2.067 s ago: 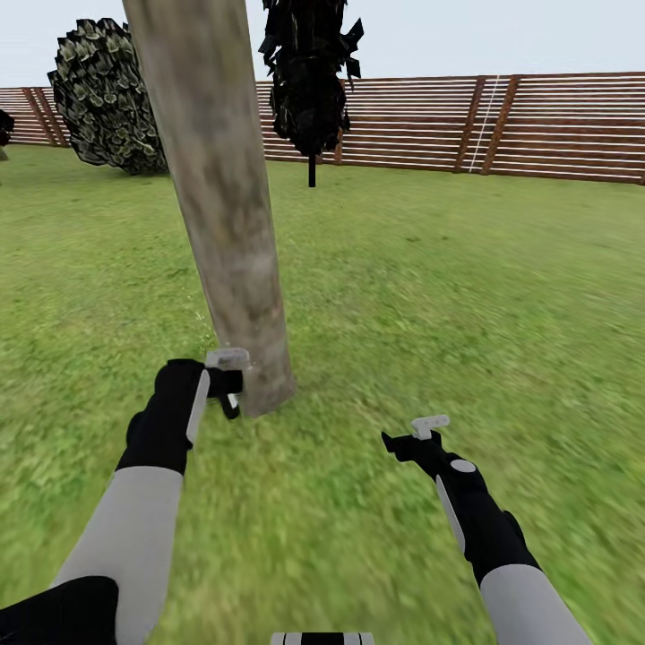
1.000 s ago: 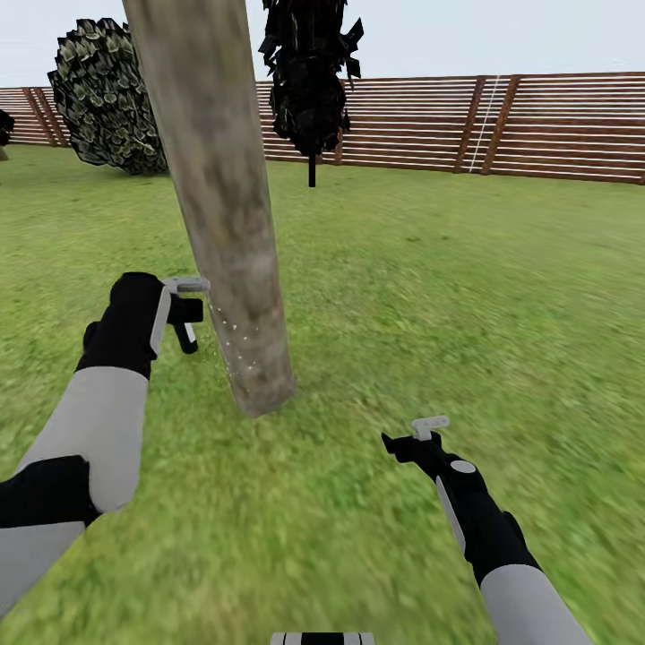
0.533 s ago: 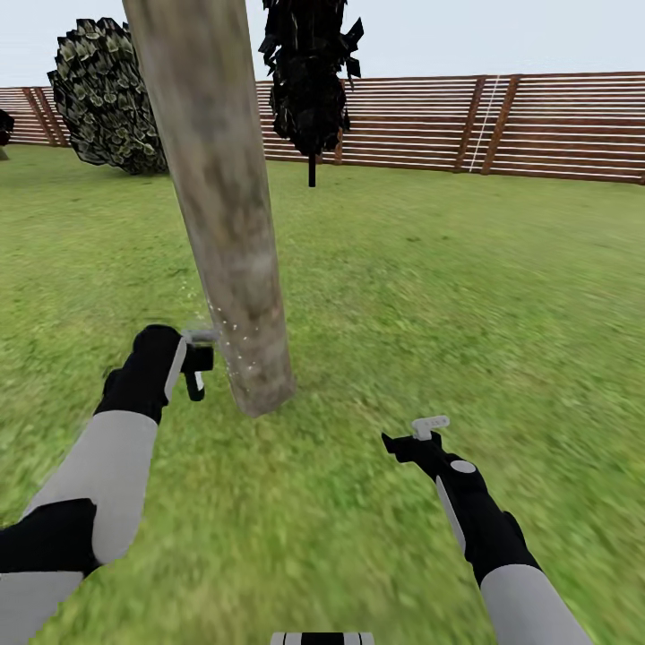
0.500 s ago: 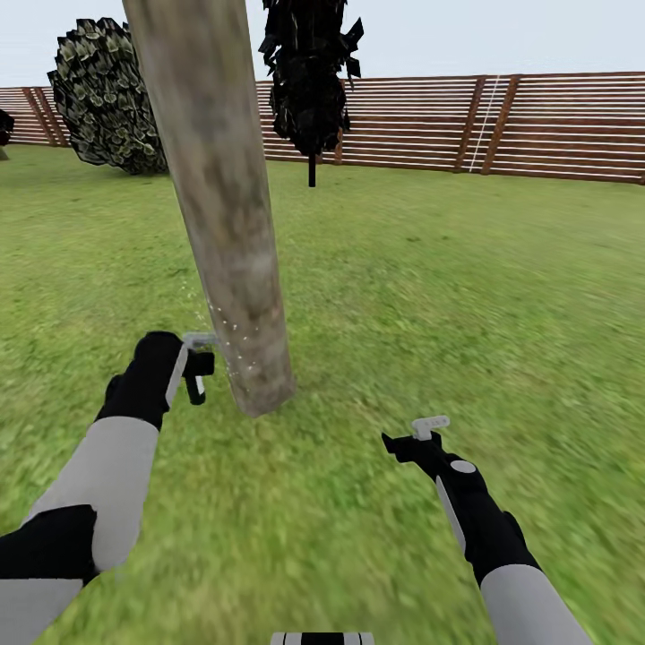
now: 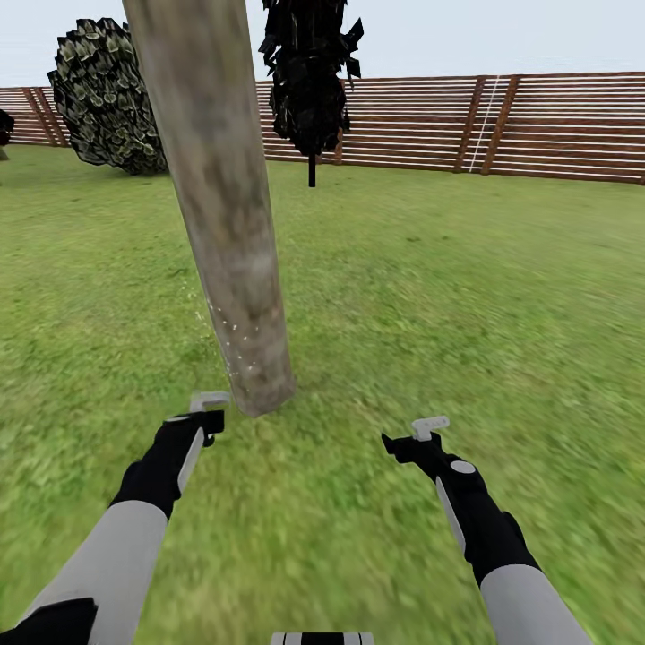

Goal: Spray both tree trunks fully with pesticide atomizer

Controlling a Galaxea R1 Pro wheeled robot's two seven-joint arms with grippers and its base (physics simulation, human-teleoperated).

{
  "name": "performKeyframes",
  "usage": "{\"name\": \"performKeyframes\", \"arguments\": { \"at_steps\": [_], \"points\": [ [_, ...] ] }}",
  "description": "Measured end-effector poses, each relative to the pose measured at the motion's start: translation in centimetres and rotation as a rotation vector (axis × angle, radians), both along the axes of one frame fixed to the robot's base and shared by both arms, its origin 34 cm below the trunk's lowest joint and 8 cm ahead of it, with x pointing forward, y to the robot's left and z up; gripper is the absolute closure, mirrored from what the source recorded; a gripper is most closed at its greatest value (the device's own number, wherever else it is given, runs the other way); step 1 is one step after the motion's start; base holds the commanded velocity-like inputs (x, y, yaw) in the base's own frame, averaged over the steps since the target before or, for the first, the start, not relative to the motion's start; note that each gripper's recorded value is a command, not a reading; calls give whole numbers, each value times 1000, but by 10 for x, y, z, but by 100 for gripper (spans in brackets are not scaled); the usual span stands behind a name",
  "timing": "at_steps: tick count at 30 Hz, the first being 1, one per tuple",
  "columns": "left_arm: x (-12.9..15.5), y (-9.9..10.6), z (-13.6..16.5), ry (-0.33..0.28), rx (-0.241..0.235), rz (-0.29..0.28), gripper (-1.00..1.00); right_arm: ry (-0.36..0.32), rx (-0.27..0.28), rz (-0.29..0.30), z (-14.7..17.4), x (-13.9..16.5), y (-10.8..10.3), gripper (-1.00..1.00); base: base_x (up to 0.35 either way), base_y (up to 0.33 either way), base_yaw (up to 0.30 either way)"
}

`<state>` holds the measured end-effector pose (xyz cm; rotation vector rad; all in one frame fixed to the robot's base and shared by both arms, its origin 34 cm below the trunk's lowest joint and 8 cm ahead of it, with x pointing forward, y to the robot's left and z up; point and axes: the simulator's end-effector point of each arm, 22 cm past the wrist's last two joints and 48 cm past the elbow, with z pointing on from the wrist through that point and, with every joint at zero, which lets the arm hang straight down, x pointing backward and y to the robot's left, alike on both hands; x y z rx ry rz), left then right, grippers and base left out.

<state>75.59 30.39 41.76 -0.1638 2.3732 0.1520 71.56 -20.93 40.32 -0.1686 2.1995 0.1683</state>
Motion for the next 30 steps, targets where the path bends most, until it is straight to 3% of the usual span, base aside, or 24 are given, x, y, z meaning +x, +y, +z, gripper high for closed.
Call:
{"name": "performKeyframes", "arguments": {
  "at_steps": [3, 10, 21, 30],
  "points": [
    [-11, 0, -21, 21, 2, 15, 100, 1, 0, 0, 0, 0, 0, -100, 0, 0, 96],
    [-14, -1, -29, 29, 2, 16, 100, 5, 0, 0, -2, -1, 0, -100, 20, -43, 233],
    [-15, -3, -35, 21, 0, 15, 100, 5, 0, 0, -3, -1, 0, -100, 47, -255, 24],
    [-15, -5, -35, 17, -19, 22, 100, 7, 1, 0, -4, -1, 0, -100, 159, -270, 237]
  ]
}}
